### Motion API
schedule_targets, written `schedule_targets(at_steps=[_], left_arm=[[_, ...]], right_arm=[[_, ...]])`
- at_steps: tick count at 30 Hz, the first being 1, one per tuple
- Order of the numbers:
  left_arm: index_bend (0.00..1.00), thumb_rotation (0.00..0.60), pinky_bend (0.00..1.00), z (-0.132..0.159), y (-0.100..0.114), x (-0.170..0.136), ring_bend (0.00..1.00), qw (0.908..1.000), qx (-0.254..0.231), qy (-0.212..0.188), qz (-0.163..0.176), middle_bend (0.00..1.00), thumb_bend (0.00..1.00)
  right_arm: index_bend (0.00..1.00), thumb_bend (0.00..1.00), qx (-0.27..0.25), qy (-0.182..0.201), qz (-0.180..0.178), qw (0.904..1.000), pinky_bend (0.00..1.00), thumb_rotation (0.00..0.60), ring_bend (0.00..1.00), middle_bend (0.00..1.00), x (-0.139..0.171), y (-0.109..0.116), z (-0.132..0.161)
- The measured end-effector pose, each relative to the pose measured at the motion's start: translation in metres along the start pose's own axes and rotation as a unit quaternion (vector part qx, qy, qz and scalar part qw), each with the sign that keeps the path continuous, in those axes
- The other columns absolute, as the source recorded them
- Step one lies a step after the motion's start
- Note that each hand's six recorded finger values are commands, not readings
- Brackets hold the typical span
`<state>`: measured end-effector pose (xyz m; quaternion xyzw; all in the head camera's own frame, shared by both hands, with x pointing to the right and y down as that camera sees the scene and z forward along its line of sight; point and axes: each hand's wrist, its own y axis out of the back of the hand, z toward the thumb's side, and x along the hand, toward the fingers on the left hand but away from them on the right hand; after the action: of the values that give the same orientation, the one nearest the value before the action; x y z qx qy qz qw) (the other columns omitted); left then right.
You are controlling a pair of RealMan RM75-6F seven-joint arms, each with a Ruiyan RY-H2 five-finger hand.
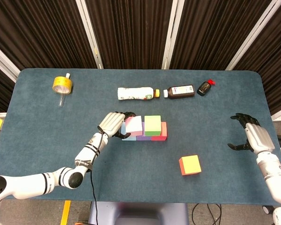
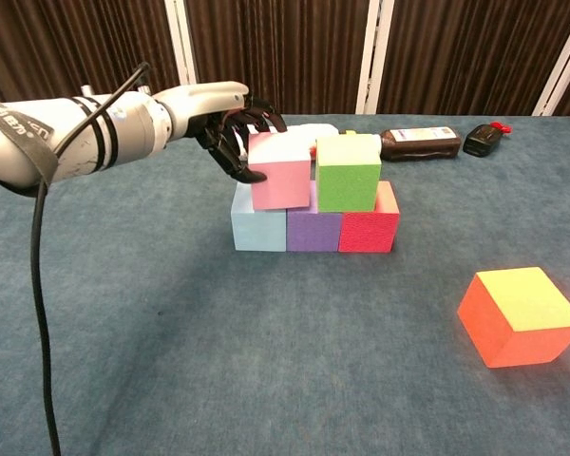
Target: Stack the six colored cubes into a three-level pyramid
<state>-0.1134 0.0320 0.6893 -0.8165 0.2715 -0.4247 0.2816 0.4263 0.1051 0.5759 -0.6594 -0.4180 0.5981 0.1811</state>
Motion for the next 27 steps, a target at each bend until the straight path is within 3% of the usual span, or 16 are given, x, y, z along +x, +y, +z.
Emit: schedule_targets(at_steps=[27], left_arm=[[0.29,0.600,0.28,0.0052,-0.0061,0.0062,0.35,1.0000,0.007,-0.006,-0.002,0.40,0.34]], right_arm=[[0.28,0.26,-0.007,-0.009,-0.001,0.9999,0.16,0.600,0.07,0.19,-0.0026,0.0011,-0.0062]])
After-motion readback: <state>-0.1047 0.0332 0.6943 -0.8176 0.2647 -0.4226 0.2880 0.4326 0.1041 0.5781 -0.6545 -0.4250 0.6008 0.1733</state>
